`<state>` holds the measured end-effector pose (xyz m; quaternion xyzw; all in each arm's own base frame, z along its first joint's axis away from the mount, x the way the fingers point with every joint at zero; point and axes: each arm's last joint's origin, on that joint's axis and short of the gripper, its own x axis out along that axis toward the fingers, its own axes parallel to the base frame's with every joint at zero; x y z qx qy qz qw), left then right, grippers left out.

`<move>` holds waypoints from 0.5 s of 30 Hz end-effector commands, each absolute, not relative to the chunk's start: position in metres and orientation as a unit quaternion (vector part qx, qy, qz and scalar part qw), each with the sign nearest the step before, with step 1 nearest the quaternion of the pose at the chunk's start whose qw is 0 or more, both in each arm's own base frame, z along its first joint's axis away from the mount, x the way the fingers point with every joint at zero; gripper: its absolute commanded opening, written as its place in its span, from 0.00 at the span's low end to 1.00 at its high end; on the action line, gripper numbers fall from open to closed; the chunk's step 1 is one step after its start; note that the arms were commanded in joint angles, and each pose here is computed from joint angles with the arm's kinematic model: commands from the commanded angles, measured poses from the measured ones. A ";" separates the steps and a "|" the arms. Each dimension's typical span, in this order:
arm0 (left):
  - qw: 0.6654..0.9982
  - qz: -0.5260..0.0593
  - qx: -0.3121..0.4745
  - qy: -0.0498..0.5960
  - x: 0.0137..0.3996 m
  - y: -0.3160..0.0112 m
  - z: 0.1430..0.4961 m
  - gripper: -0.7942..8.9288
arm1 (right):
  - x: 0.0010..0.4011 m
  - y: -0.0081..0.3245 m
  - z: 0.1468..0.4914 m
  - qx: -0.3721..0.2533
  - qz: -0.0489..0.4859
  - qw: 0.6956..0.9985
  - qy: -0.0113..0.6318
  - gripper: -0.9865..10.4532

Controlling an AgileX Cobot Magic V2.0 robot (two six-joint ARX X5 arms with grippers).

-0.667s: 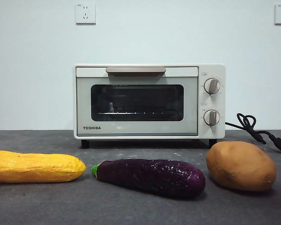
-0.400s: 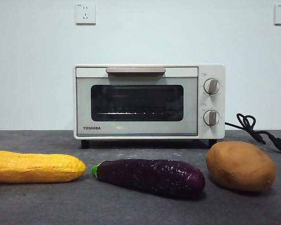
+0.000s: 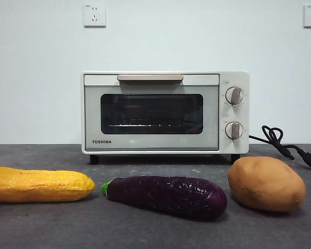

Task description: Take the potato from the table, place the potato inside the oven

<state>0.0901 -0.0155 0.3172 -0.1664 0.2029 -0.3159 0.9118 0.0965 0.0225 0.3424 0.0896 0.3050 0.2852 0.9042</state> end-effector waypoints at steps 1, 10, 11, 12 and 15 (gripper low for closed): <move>0.913 -0.329 -0.118 0.210 0.088 -0.016 0.323 0.07 | 0.097 0.024 0.357 0.044 0.309 0.893 0.323 0.08; 0.910 -0.337 -0.105 0.219 0.086 -0.018 0.326 0.07 | 0.105 0.027 0.364 0.030 0.322 0.878 0.353 0.18; 0.910 -0.337 -0.105 0.219 0.086 -0.018 0.326 0.07 | 0.105 0.027 0.364 0.030 0.321 0.878 0.353 0.26; 0.910 -0.337 -0.105 0.219 0.086 -0.018 0.326 0.07 | 0.105 0.027 0.364 0.031 0.321 0.878 0.353 0.35; 0.910 -0.337 -0.105 0.219 0.086 -0.018 0.326 0.07 | 0.105 0.027 0.364 0.040 0.317 0.878 0.356 0.63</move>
